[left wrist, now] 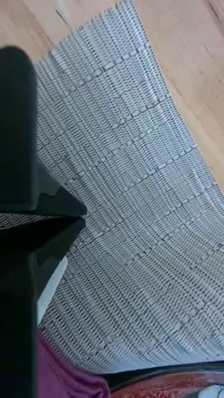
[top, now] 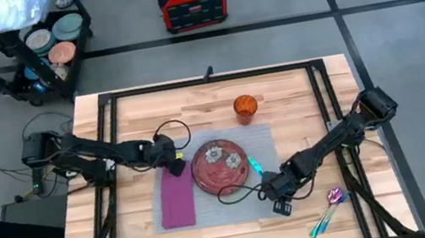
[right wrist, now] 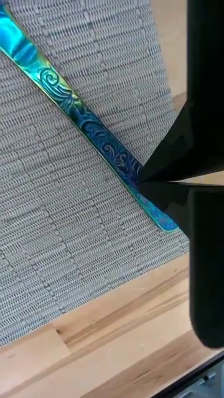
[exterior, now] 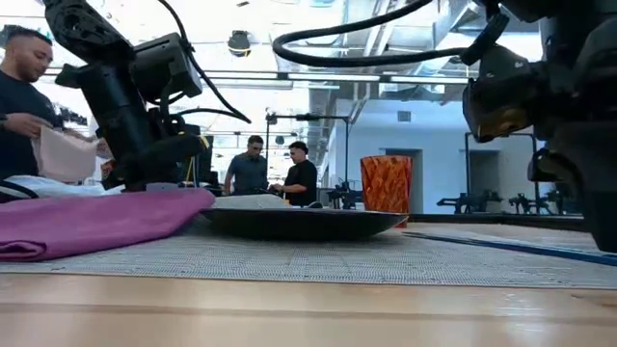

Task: Set table place
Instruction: Adjust the blue knife on the table mat

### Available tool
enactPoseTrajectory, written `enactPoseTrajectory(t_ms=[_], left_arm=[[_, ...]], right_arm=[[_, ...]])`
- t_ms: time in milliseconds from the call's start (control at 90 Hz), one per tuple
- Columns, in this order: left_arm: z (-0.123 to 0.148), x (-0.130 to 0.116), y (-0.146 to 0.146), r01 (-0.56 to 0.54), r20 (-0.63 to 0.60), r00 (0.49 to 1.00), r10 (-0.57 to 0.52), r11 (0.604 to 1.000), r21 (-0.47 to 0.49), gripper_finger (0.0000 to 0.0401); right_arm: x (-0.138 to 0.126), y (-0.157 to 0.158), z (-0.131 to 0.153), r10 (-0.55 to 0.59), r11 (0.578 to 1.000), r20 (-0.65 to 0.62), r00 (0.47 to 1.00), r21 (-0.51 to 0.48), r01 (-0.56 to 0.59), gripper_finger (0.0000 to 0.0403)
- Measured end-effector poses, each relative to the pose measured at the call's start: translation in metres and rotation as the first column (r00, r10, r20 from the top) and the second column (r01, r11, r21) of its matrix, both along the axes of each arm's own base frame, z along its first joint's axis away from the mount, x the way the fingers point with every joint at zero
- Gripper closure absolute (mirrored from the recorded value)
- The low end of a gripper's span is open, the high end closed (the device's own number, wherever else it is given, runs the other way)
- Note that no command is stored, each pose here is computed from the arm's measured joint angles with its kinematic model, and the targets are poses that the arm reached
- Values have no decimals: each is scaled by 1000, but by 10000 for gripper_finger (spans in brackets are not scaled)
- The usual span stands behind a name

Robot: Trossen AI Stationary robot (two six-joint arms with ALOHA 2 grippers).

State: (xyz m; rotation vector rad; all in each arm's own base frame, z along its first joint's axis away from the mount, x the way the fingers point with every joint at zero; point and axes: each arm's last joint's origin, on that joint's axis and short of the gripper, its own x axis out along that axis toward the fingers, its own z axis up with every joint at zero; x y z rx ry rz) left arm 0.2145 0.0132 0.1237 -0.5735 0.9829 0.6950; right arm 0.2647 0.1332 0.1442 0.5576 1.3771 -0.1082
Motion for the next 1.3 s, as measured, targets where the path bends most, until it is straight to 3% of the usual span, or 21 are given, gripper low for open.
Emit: enactPoseTrajectory(t_ms=[467, 700, 967, 1300], left_arm=[[1, 2, 0, -1, 22, 1000, 1, 1000, 1, 401], [1, 2, 0, -4, 28, 1000, 4, 1000, 1, 401], [1, 2, 0, -6, 28, 1000, 6, 1000, 1, 401], [1, 2, 0, 5, 25, 1000, -5, 1000, 7, 401]], right_arm=[[14, -32, 0, 16, 999, 35, 999, -30, -15, 403], [20, -54, 4, -44, 998, 54, 998, -34, 46, 403], [-5, -17, 26, -21, 1000, 53, 998, -21, 22, 403], [-12, 19, 6, -44, 999, 8, 999, -6, 44, 403]])
